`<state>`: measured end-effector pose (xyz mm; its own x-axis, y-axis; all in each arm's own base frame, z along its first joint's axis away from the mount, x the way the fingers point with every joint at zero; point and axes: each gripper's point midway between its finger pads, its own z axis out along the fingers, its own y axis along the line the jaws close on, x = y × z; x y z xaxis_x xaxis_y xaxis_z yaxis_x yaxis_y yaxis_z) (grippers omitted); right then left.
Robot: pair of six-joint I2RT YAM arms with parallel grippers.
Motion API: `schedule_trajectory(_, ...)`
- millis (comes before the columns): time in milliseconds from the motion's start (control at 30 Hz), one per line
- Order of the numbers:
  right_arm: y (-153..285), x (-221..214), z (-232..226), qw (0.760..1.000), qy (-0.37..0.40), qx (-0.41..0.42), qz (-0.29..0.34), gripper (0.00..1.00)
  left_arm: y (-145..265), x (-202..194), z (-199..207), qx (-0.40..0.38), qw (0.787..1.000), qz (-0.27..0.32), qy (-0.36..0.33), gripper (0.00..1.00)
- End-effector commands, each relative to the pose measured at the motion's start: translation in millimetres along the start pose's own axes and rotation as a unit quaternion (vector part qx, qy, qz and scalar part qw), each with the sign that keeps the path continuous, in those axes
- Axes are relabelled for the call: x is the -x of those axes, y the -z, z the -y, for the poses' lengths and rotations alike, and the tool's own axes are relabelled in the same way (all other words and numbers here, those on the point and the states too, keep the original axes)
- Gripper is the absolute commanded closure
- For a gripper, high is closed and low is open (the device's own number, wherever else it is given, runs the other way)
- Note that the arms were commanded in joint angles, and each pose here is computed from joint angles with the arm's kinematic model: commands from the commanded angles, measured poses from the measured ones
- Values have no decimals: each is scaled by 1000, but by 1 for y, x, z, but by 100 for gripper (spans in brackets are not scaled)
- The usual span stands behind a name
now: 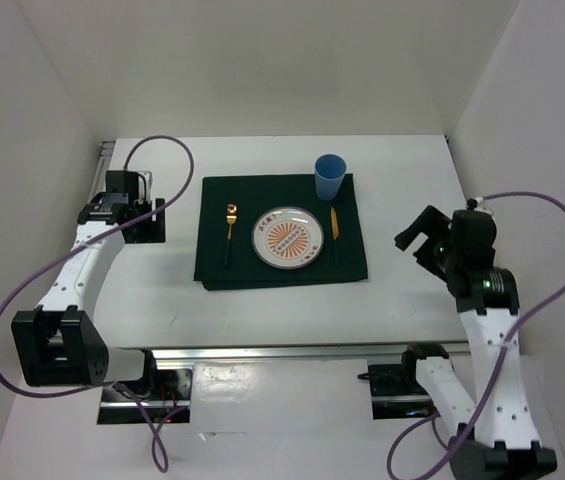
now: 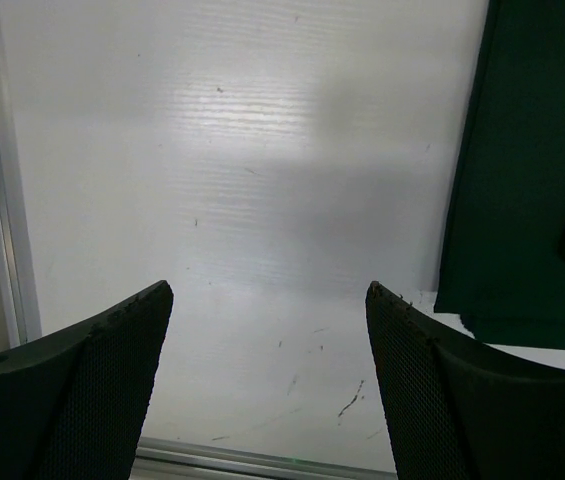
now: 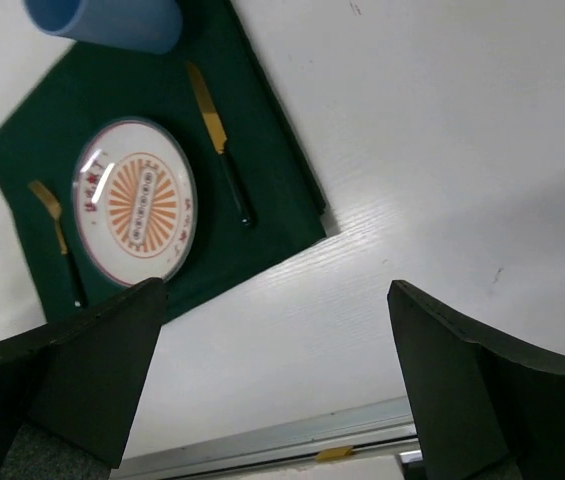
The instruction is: Set the dinner table for one person
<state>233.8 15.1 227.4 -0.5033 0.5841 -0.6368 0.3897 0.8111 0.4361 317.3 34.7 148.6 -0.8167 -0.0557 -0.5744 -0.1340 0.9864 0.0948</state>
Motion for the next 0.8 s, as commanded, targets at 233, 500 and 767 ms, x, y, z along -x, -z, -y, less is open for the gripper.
schedule_trajectory(233,39,-15,7,998,-54,16,28,0,25,-33,-16,6,1000,9,8,16)
schedule_trajectory(500,42,-17,13,998,-64,-3,21,0,31,-34,-18,-6,999,24,22,16)
schedule_trajectory(767,48,-18,26,993,-109,-34,40,0,33,-33,-21,-3,999,29,26,16)
